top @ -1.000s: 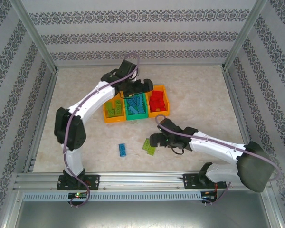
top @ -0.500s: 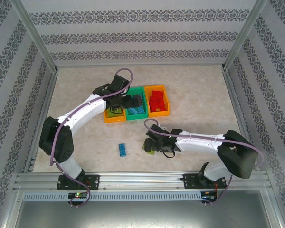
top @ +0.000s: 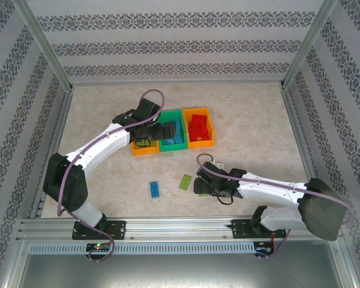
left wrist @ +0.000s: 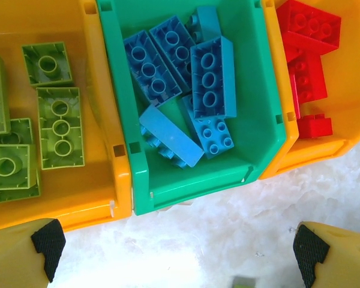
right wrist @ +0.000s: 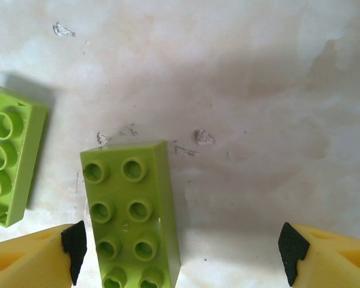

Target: Sort the legos into containers by color

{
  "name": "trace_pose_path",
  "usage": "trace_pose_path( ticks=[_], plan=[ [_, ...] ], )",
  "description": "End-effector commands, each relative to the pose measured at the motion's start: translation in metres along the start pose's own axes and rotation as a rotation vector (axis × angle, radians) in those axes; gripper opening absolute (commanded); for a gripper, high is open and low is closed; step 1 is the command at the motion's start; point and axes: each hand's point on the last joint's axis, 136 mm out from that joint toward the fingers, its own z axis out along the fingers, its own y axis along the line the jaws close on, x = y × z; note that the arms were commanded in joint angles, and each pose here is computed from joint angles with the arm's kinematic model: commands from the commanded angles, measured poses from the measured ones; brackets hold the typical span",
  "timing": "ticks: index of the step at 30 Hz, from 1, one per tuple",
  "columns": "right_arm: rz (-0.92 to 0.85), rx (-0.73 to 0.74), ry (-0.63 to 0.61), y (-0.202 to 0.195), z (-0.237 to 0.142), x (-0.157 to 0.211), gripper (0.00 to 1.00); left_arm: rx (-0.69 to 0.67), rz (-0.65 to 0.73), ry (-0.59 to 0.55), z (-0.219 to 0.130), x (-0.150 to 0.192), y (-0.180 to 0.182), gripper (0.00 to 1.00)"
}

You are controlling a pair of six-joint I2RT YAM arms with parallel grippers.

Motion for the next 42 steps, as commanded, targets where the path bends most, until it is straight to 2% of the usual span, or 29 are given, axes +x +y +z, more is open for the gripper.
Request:
trace_pose_path(
  ticks=[1, 9, 13, 18, 20, 27, 31, 36, 42],
  plan=[
    [-0.022, 0.005, -0.014, 0.007, -0.002, -0.006, 0.87, 0.000, 0.003, -0.013, -0.001, 0.000, 0.003, 1.00],
    [-0.128, 0.069, 0.047, 0.012, 0.014, -0.001, 0.83, -0.055, 0.015, -0.029, -0.010, 0.004, 0.016, 0.99],
    [-0.140, 0.105, 0.058, 0.007, 0.019, -0.001, 0.68, -0.090, -0.003, -0.041, -0.017, 0.009, 0.029, 1.00],
    [-0.181, 0.139, 0.069, 0.008, 0.019, -0.005, 0.42, -0.120, -0.060, -0.038, -0.022, 0.017, 0.050, 0.99],
    [-0.192, 0.122, 0.040, 0.015, 0.013, -0.014, 0.37, -0.132, -0.089, -0.039, -0.026, 0.021, 0.062, 0.99],
    [-0.186, -0.132, -0.149, 0.083, -0.031, -0.080, 0.37, -0.166, -0.134, -0.038, -0.040, 0.039, 0.091, 0.99],
    [-0.259, -0.252, -0.179, 0.142, -0.048, -0.117, 0.37, -0.182, -0.150, 0.002, -0.042, 0.060, 0.100, 0.99],
    [-0.299, -0.346, -0.160, 0.207, -0.038, -0.161, 0.37, -0.215, -0.221, 0.053, -0.046, 0.101, 0.119, 0.99],
    [-0.288, -0.426, -0.123, 0.255, -0.017, -0.197, 0.38, -0.229, -0.310, 0.072, -0.053, 0.145, 0.139, 1.00]
  ],
)
